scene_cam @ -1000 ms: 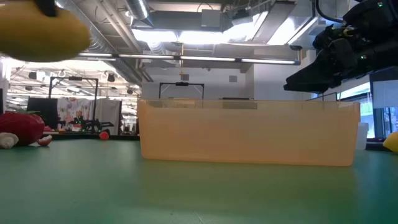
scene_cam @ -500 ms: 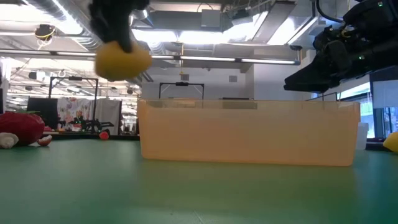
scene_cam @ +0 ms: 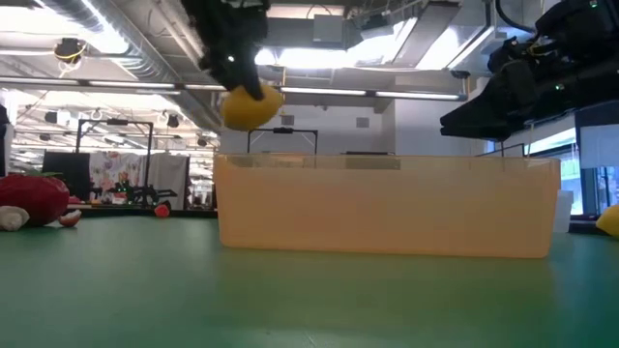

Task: Sort produce into baskets
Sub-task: Put the yellow lemon into the red bin

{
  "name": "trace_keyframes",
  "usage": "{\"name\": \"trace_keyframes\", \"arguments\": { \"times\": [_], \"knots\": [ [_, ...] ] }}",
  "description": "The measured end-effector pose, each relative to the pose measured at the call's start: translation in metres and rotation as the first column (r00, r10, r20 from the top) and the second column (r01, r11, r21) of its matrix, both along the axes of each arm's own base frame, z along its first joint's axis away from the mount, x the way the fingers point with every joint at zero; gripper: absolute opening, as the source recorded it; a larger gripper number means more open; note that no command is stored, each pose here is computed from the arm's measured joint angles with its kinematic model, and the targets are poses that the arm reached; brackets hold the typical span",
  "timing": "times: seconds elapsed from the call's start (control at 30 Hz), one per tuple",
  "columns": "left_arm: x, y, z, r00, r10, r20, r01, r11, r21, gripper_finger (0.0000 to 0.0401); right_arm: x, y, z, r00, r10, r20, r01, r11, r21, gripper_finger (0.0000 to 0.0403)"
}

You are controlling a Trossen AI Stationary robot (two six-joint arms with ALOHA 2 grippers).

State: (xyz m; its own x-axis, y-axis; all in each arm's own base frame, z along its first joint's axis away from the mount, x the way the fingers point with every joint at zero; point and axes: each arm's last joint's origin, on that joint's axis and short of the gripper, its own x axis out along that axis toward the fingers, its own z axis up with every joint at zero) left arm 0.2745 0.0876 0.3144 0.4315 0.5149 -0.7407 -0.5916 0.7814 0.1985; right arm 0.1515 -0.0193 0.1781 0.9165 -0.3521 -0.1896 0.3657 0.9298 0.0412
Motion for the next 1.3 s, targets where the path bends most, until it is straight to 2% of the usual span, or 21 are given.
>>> {"name": "trace_keyframes", "arguments": {
  "times": [0.13, 0.23, 0.33, 0.5, 0.67, 0.83, 1.03, 1.13, 1.3],
  "knots": [
    [0.004, 0.032, 0.003, 0.998, 0.028, 0.063, -0.033, 0.996, 0.080, 0.0276, -0.001, -0.002, 0.000, 0.998, -0.057, -0.003, 0.057, 0.998, -0.017, 0.0269],
    [0.005, 0.053, -0.001, 0.997, 0.044, 0.058, -0.051, 0.991, 0.121, 0.0276, -0.001, -0.003, 0.000, 0.995, -0.095, -0.008, 0.095, 0.995, -0.029, 0.0269],
    [0.005, 0.068, -0.011, 0.998, 0.062, 0.021, -0.064, 0.991, 0.116, 0.0276, -0.002, -0.003, 0.000, 0.993, -0.120, -0.010, 0.120, 0.992, -0.034, 0.0269],
    [0.010, 0.084, -0.042, 0.993, 0.084, -0.083, -0.078, 0.994, 0.071, 0.0276, -0.002, -0.003, 0.000, 0.992, -0.124, -0.009, 0.124, 0.992, -0.030, 0.0269],
    [0.014, 0.087, -0.080, 0.978, 0.090, -0.187, -0.090, 0.996, 0.010, 0.0277, -0.002, -0.003, -0.001, 0.993, -0.116, -0.017, 0.115, 0.993, -0.026, 0.0269],
    [0.019, 0.083, -0.103, 0.967, 0.087, -0.238, -0.096, 0.995, -0.026, 0.0277, -0.002, -0.003, -0.002, 0.994, -0.108, -0.022, 0.108, 0.994, -0.024, 0.0269],
    [0.023, 0.078, -0.108, 0.966, 0.074, -0.249, -0.086, 0.996, -0.037, 0.0278, -0.002, -0.002, -0.003, 0.995, -0.090, -0.035, 0.089, 0.996, -0.017, 0.0269],
    [0.024, 0.077, -0.108, 0.968, 0.101, -0.230, -0.115, 0.992, -0.047, 0.0298, -0.002, -0.002, -0.005, 0.995, -0.077, -0.056, 0.076, 0.997, -0.005, 0.0269],
    [0.023, 0.075, -0.109, 0.969, 0.080, -0.232, -0.102, 0.991, -0.086, 0.0362, -0.003, -0.002, -0.007, 0.994, -0.074, -0.077, 0.074, 0.997, -0.003, 0.0269]
  ]
}}
